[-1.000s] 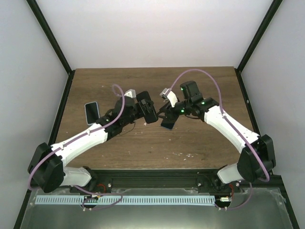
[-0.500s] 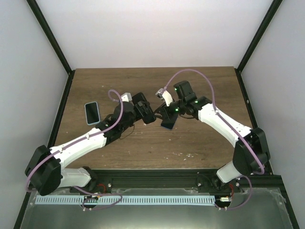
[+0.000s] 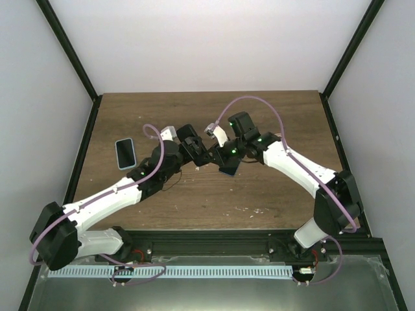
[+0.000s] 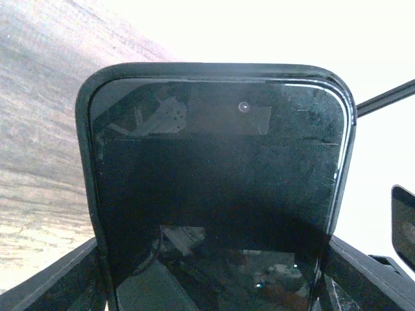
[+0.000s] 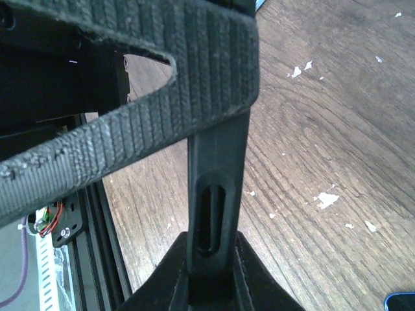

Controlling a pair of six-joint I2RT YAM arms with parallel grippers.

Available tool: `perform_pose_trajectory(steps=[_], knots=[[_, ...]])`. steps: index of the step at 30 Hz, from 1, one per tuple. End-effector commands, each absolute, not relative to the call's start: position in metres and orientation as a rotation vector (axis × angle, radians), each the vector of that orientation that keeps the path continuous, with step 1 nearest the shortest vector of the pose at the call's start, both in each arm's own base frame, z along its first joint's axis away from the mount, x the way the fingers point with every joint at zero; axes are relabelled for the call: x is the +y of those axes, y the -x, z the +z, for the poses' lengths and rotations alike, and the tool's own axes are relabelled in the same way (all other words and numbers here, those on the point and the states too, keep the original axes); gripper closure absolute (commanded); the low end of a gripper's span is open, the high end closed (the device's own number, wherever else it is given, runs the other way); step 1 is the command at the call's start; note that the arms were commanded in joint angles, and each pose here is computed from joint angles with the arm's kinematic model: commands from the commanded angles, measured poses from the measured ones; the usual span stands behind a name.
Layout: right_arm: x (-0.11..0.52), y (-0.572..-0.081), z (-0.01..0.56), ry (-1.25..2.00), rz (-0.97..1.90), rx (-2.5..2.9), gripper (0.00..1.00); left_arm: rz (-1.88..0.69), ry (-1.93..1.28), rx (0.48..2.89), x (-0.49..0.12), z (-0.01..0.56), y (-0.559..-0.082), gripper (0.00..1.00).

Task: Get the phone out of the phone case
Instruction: Pick up the phone at the center of the board, then remove the phone case from the phone.

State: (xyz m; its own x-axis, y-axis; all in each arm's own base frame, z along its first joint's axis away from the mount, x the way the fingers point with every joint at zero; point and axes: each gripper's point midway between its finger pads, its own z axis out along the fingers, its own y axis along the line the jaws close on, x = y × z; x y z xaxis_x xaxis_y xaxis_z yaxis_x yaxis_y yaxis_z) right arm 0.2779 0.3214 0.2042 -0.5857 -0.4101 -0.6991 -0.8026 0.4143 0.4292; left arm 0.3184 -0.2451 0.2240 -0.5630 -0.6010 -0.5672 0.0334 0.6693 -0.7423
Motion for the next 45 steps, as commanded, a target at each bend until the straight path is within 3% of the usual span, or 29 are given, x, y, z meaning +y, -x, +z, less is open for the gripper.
perform_pose_trajectory(steps=[1,2,3,7,11,14,21,32,41,45], knots=[[0.327,-0.279,0.232,1.012,1.095,2.12,0.99,-1.011,0.256,1.842,-0.26,0.28,-0.317,0.14],[0.325,-0.278,0.231,1.02,1.097,2.125,0.99,-1.014,0.209,1.824,-0.262,0.285,-0.315,0.04],[0.322,-0.277,0.232,1.022,1.097,2.128,0.99,-1.017,0.163,1.807,-0.263,0.288,-0.312,0.01],[0.293,-0.279,0.247,0.99,1.136,2.092,0.99,-1.015,-0.008,1.79,-0.256,0.29,-0.298,0.0],[0.266,-0.261,0.274,1.078,1.229,1.933,0.99,-1.185,-0.175,1.666,-0.241,0.298,-0.275,0.04],[0.26,-0.209,0.291,1.226,1.385,1.747,0.99,-1.325,-0.402,1.554,-0.244,0.302,-0.238,0.11],[0.255,-0.178,0.289,1.227,1.545,1.685,0.99,-1.507,-0.599,1.547,-0.269,0.315,-0.218,0.29],[0.252,-0.17,0.289,1.216,1.563,1.679,0.99,-1.718,-0.595,1.485,-0.289,0.327,-0.224,0.64],[0.255,-0.18,0.286,1.155,1.585,1.745,0.99,-1.677,-0.66,1.505,-0.302,0.335,-0.215,0.77],[0.257,-0.182,0.285,1.145,1.609,1.759,0.99,-1.654,-0.684,1.535,-0.308,0.335,-0.212,0.91]])
